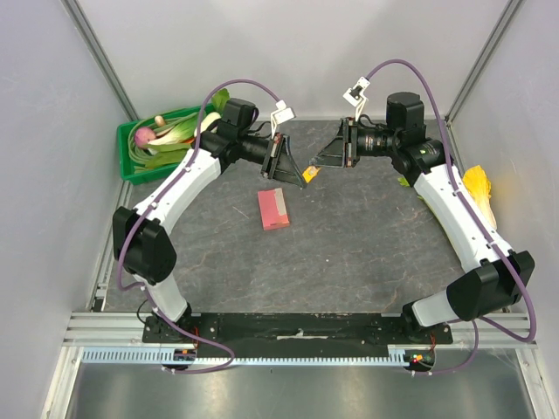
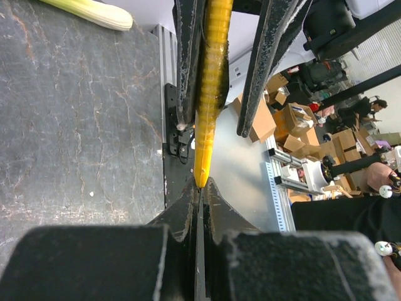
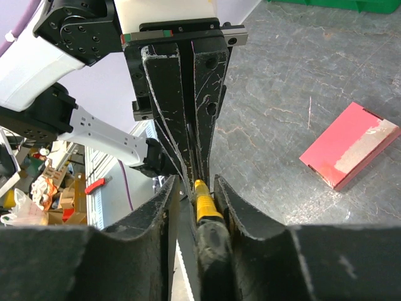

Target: Unpack the express box

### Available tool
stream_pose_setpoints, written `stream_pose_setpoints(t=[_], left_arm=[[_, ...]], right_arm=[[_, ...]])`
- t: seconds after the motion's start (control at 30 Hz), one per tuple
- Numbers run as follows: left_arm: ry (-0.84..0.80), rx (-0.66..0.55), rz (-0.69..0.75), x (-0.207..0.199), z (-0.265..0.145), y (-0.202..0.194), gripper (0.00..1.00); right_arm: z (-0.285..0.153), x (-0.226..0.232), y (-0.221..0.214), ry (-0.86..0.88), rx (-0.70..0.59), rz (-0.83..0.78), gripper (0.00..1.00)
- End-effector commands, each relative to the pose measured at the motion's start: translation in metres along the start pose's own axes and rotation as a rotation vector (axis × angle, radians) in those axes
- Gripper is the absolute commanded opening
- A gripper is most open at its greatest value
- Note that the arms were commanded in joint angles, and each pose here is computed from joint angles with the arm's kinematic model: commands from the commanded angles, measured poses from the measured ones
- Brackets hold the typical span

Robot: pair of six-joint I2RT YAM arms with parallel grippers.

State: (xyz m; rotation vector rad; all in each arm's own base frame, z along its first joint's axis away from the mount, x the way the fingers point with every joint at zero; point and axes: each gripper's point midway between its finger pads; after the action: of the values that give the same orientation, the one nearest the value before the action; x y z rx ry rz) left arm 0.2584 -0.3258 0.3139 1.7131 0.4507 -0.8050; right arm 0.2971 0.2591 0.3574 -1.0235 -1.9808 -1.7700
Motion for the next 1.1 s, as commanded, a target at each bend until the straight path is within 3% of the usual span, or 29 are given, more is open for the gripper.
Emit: stream_pose_setpoints(t=[0.0,0.1,0.23,0.3,0.57,1.07], left_arm=[[-0.003,-0.002,0.058,-0.002,0.0,0.006,0.02],[0.0,-0.001,0.058,-0.001,-0.001,0.005,0.02],[0.013,-0.007,0.07,-0.001,-0.008,0.007,0.02],[0.012,-0.007,0.07,-0.001,-0.01,0.006,0.02],[-0.015,0.001,0.066,-0.003,-0.01,0.002,0.02],[-0.057,0.023,0.076,-0.006,-0.005,-0.007,0.02]], right_arm=[[0.0,0.003,0.003,0.004,-0.002,-0.017,0.33],[0.0,0.002,0.001,0.01,0.004,-0.015,0.34],[0.0,0.004,-0.002,0.022,0.019,-0.021,0.5],[-0.001,0.004,-0.002,0.022,0.023,-0.043,0.52],[-0.002,0.002,-0.008,0.022,0.059,-0.052,0.41],[0.002,-0.002,-0.005,0.021,0.062,-0.053,0.48]])
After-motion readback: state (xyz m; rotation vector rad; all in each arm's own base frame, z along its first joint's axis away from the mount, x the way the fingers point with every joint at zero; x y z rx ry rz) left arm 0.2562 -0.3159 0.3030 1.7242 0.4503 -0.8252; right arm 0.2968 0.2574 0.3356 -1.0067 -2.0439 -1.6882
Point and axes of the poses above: each gripper's point midway between its finger pads, its own z axis out along the fingers, its own x axis along the line the jaws close on, y = z × x, and after that the axes turned 2 degrees about -z, right-handed
